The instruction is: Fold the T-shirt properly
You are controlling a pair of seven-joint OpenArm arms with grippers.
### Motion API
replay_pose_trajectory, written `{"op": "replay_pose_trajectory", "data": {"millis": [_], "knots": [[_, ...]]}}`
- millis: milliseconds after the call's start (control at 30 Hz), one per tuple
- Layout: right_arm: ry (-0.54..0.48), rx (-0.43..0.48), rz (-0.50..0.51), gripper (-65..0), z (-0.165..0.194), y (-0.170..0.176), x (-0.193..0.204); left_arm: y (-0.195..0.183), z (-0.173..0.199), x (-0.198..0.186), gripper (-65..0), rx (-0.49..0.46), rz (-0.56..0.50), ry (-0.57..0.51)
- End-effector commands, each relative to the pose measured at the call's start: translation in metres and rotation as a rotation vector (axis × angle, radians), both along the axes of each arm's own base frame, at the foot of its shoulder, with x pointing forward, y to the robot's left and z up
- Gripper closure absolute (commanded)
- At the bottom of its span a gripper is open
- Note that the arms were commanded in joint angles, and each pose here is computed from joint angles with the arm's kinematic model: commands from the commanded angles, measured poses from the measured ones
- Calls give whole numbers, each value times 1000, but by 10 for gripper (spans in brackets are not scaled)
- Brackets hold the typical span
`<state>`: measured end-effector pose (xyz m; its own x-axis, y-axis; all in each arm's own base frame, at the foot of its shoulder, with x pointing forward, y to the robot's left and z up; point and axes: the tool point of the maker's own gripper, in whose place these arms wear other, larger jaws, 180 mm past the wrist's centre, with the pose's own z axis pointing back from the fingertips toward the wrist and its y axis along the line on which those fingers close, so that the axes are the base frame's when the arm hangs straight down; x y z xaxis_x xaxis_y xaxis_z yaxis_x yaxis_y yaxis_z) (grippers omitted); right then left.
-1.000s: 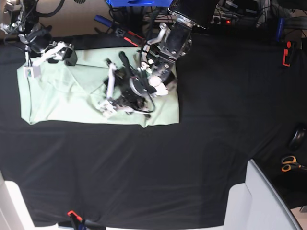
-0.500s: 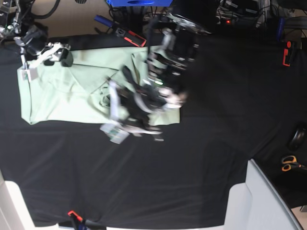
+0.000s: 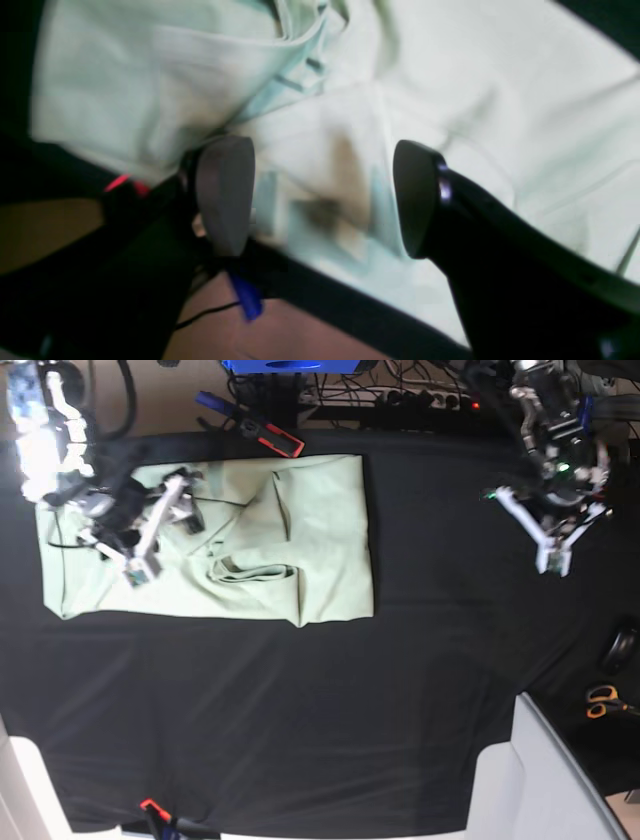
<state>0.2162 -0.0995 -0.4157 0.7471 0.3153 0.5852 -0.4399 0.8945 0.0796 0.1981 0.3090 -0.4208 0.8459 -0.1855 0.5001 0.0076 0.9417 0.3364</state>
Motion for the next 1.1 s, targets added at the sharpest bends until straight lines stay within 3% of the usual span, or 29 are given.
{"op": "replay_pose_trajectory", "data": {"millis": [0, 233, 400, 533, 800, 867, 967, 1067], "knots": [[-54, 5, 24, -412, 12, 14, 9, 12, 11, 0, 0, 25, 10, -32], [-141, -34, -2, -412, 23, 66, 29, 69, 22, -47, 0, 120, 117, 25], [-183, -114, -28, -412, 30, 96, 44, 73, 20, -60, 0, 127, 125, 48], [-211, -226, -2, -412, 16, 113, 44, 71, 19, -60, 0, 123, 127, 48], [-286, -355, -34, -402, 10, 121, 45, 72, 20, -60, 0, 124, 126, 48], [-301, -358, -29, -296, 14, 126, 46, 72, 20, -60, 0, 124, 126, 48], [-297, -346, -31, 0, 14, 130, 45, 72, 20, -59, 0, 124, 126, 44], [-280, -334, 16, -28, 12, 141, 38, 72, 21, -57, 0, 124, 126, 41]]}}
